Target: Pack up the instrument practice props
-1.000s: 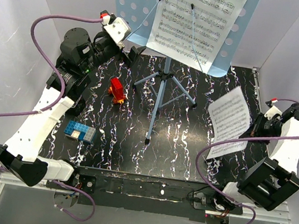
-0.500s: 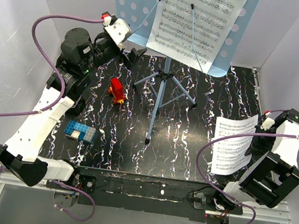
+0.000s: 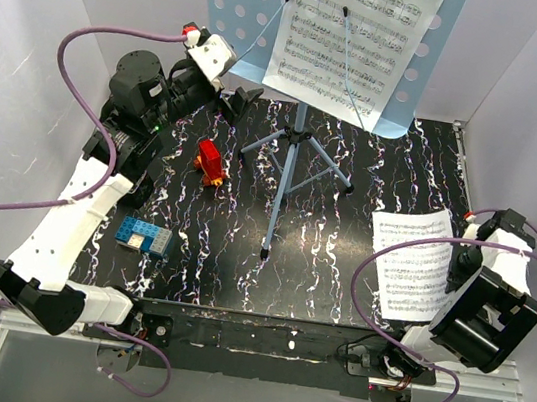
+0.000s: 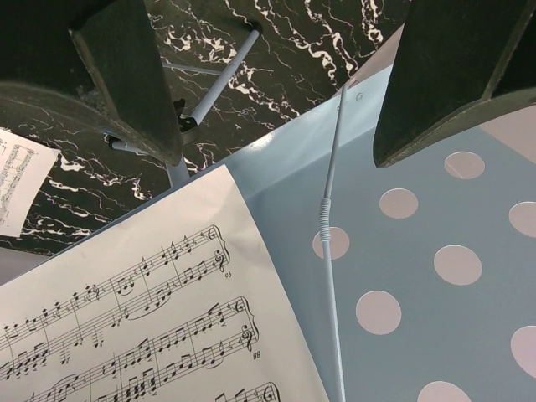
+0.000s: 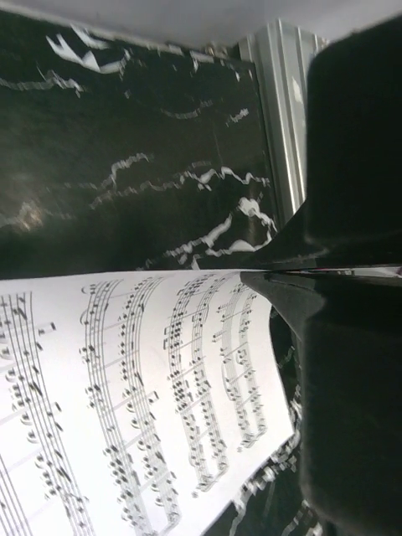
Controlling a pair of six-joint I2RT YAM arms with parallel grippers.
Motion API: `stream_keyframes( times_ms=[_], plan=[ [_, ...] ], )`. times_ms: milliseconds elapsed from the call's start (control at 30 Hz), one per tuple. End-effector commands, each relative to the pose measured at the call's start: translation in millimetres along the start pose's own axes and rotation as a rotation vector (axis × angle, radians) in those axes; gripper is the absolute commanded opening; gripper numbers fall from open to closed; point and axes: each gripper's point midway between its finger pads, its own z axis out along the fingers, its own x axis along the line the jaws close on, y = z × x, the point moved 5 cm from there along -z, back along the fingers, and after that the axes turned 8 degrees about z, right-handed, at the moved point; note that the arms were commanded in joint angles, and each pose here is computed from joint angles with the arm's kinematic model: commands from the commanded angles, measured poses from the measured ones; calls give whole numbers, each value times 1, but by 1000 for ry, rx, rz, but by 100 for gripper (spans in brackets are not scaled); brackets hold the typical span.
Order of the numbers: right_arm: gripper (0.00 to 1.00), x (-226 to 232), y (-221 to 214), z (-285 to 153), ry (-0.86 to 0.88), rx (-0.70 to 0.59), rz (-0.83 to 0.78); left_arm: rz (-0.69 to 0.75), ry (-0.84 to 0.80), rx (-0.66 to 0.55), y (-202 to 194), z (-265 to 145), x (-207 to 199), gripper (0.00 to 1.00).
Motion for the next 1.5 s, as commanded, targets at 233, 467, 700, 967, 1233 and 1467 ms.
stream_keyframes(
  times_ms=[233, 467, 700, 967, 1233, 1467],
  plan=[
    [9, -21, 11, 19, -158, -105, -24, 7, 9, -16, 10, -13, 1, 98],
    [17, -25, 4, 26, -199, -117, -15, 5, 5, -18, 11, -13, 0, 98],
    [41, -33, 1, 34, -267, -136, -40, -4, -10, -30, 14, -12, -1, 98],
    [59, -40, 2, 26, -325, -148, -47, -4, -7, -38, 15, -13, -2, 98],
    [86, -39, -2, 6, -338, -140, -29, -6, -4, -62, 18, -15, -3, 98],
    [87, 4, 18, -60, -232, -270, -102, -2, 35, -99, 33, -17, 6, 98]
  ],
)
